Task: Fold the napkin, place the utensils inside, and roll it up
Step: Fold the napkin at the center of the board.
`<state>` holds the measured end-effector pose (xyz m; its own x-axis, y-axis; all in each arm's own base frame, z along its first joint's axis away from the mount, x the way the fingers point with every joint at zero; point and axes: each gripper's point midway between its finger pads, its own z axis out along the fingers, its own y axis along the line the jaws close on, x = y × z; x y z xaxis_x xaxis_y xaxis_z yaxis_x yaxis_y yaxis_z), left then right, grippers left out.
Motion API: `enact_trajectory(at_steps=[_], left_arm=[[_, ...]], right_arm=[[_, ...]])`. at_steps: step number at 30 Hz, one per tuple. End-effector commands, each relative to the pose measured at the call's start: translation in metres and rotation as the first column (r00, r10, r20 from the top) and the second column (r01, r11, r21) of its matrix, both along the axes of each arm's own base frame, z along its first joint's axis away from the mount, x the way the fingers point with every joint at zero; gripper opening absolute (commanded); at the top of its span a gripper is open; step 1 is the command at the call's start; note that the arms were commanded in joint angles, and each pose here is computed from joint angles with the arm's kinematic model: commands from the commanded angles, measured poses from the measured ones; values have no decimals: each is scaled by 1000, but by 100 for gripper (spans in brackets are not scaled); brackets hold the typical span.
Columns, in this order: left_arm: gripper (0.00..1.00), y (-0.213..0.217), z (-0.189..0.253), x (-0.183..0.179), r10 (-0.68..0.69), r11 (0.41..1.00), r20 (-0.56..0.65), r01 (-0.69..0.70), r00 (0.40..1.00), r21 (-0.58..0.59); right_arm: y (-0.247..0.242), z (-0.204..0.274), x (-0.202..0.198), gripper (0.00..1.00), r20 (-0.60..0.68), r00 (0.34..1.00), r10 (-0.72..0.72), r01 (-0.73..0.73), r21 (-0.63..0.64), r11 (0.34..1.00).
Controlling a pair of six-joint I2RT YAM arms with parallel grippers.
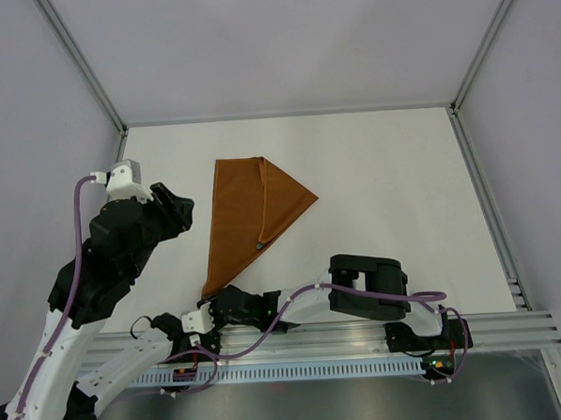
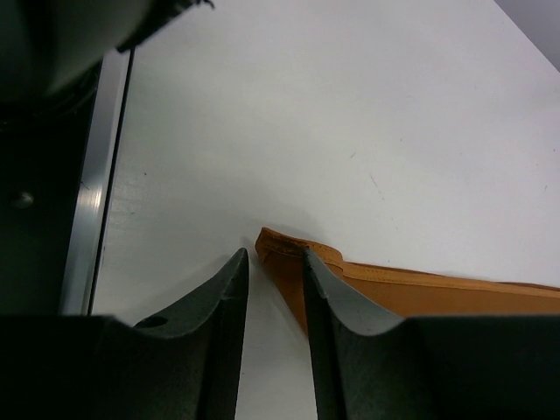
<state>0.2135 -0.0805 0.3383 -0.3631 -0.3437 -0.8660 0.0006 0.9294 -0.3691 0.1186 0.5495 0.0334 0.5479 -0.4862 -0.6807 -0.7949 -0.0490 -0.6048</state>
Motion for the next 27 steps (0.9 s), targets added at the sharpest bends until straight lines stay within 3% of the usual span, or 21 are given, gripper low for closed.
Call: enact_trajectory(at_steps=[1, 10, 20, 27], left_arm=[[56, -6, 1, 0, -11, 999, 2, 11, 1000, -36], [56, -6, 0, 1, -13, 1000, -1, 13, 1000, -28], [56, -9, -1, 3, -25, 999, -4, 25, 1000, -26], [55, -12, -1, 5, -30, 999, -8, 30, 1000, -28]], right_arm=[[6, -7, -5, 38, 10, 1000, 19, -19, -3, 1000], [10, -19, -1, 41, 21, 1000, 12, -12, -15, 1000], [4, -28, 2, 15, 37, 999, -1, 2, -33, 999], [2, -23, 7, 7, 42, 999, -14, 15, -26, 1000]])
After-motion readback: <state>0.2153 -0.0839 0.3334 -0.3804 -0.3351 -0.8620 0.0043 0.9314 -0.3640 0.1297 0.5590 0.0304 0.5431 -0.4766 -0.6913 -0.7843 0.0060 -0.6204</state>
